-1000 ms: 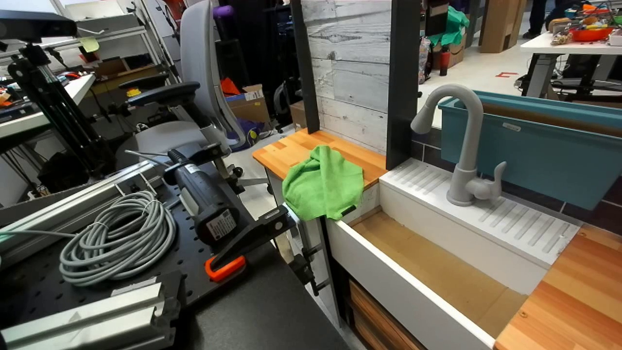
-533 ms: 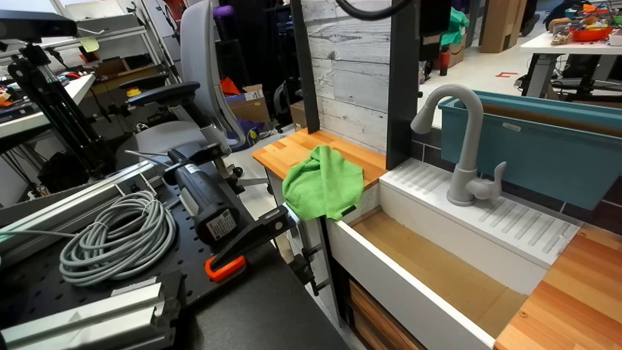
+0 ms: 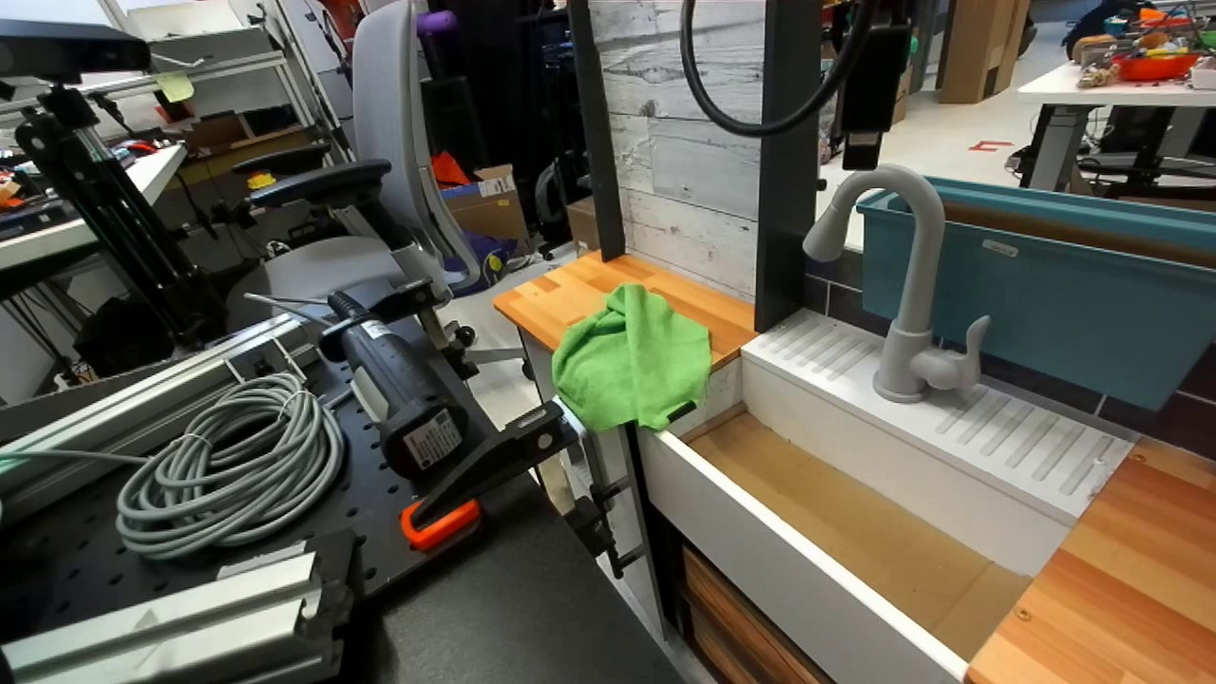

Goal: Move the tap

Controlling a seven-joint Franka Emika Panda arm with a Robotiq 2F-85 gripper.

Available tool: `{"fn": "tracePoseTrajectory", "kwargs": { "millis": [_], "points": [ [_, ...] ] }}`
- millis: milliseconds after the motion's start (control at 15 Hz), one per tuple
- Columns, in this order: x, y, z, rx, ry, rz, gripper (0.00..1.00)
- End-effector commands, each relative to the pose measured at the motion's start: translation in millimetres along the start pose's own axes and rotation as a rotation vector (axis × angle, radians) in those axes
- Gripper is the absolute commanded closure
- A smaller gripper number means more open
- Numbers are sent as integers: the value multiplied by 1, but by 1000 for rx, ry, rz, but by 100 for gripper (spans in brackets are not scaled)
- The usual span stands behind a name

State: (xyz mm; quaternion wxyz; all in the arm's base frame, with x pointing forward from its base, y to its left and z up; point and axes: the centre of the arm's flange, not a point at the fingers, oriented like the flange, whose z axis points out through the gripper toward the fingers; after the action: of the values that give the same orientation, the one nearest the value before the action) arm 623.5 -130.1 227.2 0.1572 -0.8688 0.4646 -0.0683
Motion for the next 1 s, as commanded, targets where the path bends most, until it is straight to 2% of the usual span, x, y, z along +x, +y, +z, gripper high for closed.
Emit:
{"fn": "tracePoseTrajectory", "kwargs": {
  "millis": [0,400,467,600,933],
  "points": [
    [18,-14,23,4,-20,60,0],
    [24,-18,51,-4,-15,92,0],
    [24,-17,54,-10,-16,81,25],
    [25,-16,61,-16,-3,68,34],
    [33,-10,71,-49,5,53,73]
  ]
}}
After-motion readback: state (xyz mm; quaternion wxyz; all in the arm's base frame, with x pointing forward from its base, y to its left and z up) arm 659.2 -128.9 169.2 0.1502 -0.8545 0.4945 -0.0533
